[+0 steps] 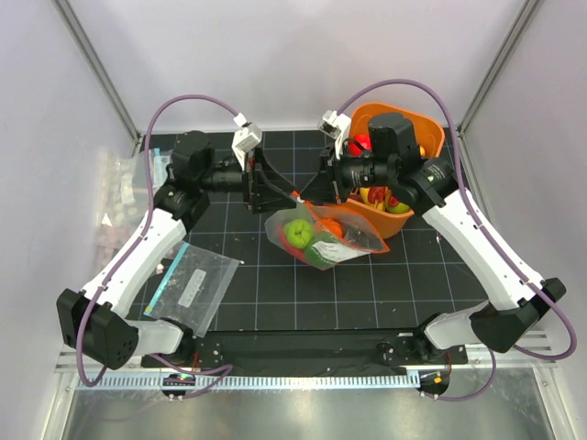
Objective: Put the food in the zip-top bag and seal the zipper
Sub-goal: Zip the zipper food storage bag at the center of the board.
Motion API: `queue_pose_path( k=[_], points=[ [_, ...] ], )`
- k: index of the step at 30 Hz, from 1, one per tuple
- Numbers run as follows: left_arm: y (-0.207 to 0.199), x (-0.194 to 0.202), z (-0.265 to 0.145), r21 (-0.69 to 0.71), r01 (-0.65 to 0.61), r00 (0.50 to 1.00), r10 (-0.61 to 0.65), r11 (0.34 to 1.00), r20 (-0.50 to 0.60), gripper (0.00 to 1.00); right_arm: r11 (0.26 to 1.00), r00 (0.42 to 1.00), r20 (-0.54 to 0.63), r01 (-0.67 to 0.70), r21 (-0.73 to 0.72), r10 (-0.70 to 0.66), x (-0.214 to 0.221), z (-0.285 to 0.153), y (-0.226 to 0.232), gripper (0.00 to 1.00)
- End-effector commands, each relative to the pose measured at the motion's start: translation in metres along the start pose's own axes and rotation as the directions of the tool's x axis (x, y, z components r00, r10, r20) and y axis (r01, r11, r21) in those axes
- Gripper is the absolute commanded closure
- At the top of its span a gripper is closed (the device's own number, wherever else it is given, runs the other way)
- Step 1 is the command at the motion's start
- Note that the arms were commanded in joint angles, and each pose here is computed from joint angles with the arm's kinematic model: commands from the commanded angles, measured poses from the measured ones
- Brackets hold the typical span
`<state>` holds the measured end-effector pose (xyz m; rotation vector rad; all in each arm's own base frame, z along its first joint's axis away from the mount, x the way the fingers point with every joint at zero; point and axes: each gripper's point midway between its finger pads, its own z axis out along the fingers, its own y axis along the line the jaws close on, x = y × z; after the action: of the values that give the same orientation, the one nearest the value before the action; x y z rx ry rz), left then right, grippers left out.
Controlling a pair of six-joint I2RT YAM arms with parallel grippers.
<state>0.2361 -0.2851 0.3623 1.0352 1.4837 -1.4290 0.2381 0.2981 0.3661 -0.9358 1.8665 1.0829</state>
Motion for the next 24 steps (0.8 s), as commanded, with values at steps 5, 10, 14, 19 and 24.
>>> queue_pose_path(
  k=[5,10,14,19,24],
  points=[
    [0.002,0.008,0.004,0.003,-0.024,0.999,0.024,1.0,-0.02,0.54,0.998,0.995,0.089,0.052,-0.046,-0.047,-0.031,-0.009,0.019,0.99],
    [0.003,0.01,0.004,0.006,-0.011,0.999,0.011,1.0,-0.031,0.62,0.998,0.995,0.091,0.052,-0.045,-0.048,-0.033,-0.008,0.018,0.99],
    [0.003,0.012,0.003,0.002,-0.016,0.999,0.016,1.0,-0.037,0.53,0.998,0.994,0.095,0.05,-0.047,-0.046,-0.035,-0.007,0.018,0.99],
    [0.003,0.016,0.003,0.007,-0.003,0.999,0.003,1.0,-0.05,0.8,0.997,0.994,0.095,0.049,-0.052,-0.044,-0.035,-0.007,0.019,0.99],
    [0.002,0.007,0.004,0.014,-0.001,0.999,0.001,1.0,-0.044,1.0,0.997,0.995,0.093,0.048,-0.053,-0.043,-0.034,-0.007,0.019,0.98]
  ],
)
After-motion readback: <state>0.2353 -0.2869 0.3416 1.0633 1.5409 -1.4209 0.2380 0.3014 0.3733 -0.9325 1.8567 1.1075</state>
